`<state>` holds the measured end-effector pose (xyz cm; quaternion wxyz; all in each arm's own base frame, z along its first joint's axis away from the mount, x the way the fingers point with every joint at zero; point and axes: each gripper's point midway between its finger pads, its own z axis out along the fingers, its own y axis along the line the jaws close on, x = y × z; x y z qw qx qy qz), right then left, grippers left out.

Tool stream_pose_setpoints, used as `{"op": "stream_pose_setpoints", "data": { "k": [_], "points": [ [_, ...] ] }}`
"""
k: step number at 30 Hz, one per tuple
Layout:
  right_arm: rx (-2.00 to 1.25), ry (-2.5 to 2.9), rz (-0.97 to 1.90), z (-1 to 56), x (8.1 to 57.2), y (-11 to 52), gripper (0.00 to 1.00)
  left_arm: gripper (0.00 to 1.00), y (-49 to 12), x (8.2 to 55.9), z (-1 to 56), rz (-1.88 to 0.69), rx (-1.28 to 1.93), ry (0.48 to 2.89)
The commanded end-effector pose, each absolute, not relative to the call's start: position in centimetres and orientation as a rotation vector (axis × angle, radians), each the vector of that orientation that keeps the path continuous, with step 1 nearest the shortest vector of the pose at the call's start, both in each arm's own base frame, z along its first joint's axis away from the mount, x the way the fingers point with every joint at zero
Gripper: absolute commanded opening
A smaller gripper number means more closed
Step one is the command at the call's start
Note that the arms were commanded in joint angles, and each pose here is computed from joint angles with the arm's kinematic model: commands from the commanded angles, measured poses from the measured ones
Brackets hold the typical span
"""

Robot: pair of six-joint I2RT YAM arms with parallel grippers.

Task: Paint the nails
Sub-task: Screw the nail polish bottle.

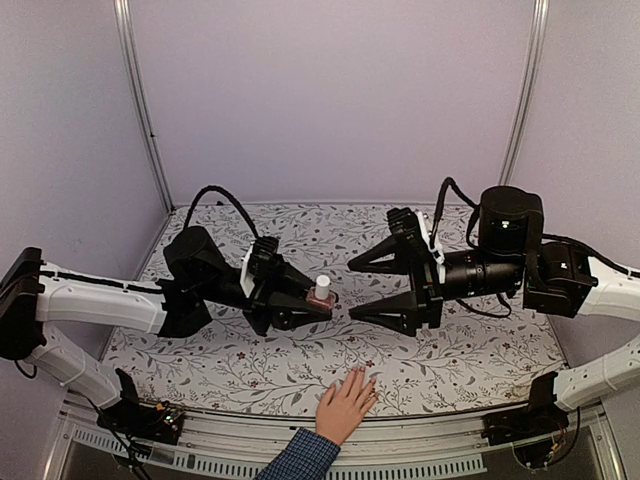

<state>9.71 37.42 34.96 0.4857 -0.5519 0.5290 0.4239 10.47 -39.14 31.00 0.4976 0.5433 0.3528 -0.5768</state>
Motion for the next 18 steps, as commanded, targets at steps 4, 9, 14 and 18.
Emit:
{"op": "stream_pose_setpoints", "data": {
  "k": [4, 9, 14, 18],
  "points": [
    [-1.559, 1.062, 1.126, 36.2, 5.8, 37.7, 0.62, 0.01, -38.5, 6.1, 31.2, -1.647, 1.552, 0.690],
    [-1.591, 1.016, 1.161, 36.5, 5.1, 38.4, 0.56, 0.00, -39.0, 5.5, 30.8, -1.692, 1.597, 0.677],
    [-1.646, 1.016, 1.178, 35.7, 4.4, 39.2, 0.50, 0.00, -39.2, 5.2, 30.6, -1.726, 1.623, 0.674],
    [-1.672, 1.005, 1.175, 35.3, 4.1, 39.7, 0.47, 0.00, -39.2, 4.9, 30.6, -1.755, 1.641, 0.660]
  ]
}}
